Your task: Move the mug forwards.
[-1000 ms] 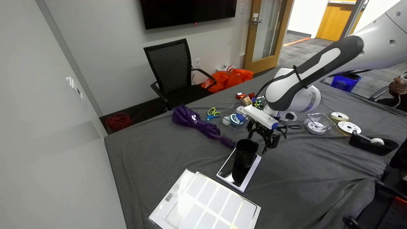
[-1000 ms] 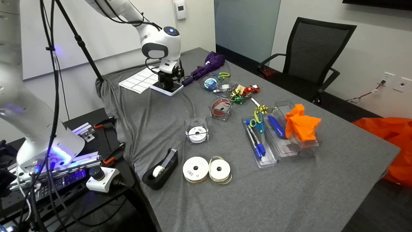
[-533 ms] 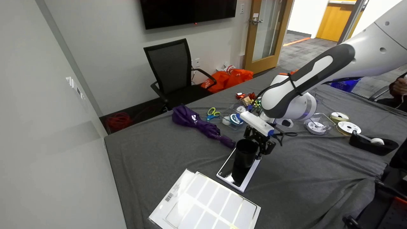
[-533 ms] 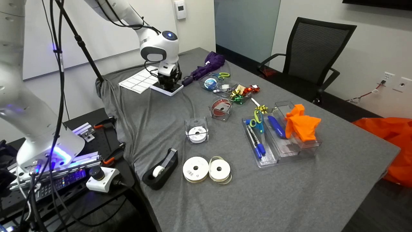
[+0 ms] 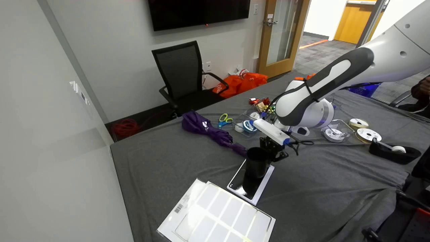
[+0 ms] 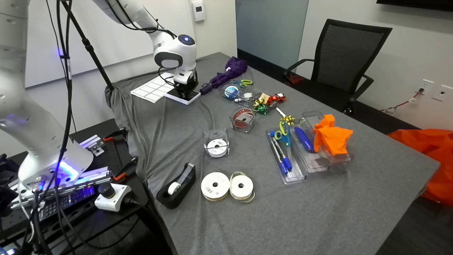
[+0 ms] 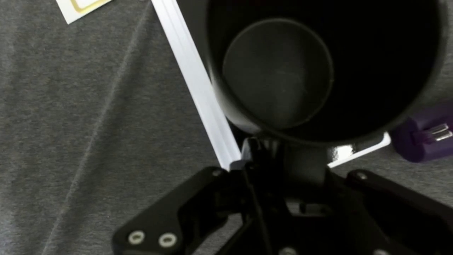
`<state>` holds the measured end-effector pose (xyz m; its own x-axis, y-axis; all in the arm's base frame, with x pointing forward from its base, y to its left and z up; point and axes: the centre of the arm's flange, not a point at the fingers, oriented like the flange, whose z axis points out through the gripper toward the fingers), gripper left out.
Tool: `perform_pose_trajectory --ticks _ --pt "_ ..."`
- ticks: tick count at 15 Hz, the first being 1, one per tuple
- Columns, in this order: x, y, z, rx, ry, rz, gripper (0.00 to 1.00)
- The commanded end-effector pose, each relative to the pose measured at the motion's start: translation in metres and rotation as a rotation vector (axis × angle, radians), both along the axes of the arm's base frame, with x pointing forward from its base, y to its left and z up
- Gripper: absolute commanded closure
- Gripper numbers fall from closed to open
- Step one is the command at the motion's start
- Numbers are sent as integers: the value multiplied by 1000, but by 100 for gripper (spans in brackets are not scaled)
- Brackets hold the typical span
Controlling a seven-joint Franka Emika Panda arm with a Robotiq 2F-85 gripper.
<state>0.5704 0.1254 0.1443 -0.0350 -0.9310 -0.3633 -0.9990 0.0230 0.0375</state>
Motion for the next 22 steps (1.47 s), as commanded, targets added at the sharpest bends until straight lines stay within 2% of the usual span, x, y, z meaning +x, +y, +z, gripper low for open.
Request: perform_pose_trajectory --ticks 1,2,6,14,22 --pt "-10 -2 6 5 -13 18 98" --pt "-14 -3 10 2 -11 27 95" --pt "-38 -12 30 -41 -14 141 95" --pt "-85 -65 68 -161 -34 568 95" --pt "-89 -150 97 -261 60 1005 95"
